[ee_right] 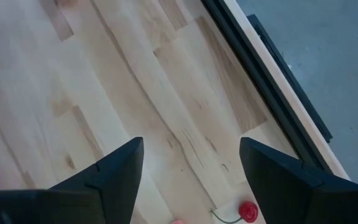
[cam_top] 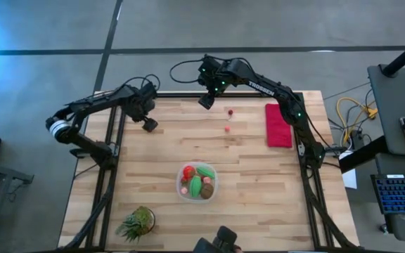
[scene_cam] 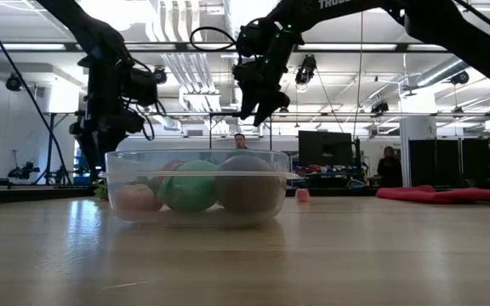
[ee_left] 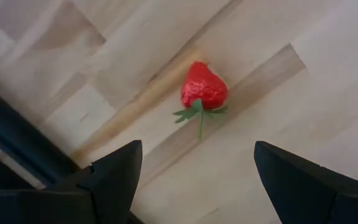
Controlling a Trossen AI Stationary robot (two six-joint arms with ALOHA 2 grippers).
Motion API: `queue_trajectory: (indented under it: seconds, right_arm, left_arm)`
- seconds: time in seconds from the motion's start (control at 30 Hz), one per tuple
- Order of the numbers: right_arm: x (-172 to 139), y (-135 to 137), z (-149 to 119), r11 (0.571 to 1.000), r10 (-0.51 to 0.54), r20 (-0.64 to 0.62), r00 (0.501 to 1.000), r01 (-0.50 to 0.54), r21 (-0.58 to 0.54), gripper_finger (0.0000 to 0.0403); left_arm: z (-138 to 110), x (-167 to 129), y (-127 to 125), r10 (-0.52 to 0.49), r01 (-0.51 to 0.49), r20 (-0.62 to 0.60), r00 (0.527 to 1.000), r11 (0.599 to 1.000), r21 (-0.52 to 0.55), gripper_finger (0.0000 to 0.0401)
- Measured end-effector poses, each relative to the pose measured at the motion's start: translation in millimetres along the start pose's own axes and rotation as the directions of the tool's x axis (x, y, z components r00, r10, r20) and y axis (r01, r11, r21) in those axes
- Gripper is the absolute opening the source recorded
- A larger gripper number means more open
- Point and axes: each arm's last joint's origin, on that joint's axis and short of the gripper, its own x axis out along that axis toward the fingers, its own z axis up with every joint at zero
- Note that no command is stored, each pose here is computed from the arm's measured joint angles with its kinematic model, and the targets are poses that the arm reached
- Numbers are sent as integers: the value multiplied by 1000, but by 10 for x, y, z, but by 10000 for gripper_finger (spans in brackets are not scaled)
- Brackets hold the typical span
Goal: Pick and placing Produce into tupperware
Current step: Put the red strawberry into the bin
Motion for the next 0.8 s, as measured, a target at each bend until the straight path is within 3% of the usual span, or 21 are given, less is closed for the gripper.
queue_trajectory:
  seconds: [0.27, 0.8]
  right_arm:
    - [6, 0, -1, 1000, 0, -2, 1000, 0, 26, 258]
    - [9, 1, -1, 999, 0, -3, 1000, 0, 45, 258]
  left_arm:
    - [105, 74, -10, -5, 5, 51, 999, 1000, 0, 294]
    - [212, 440, -46, -27, 29, -57, 998, 999, 23, 294]
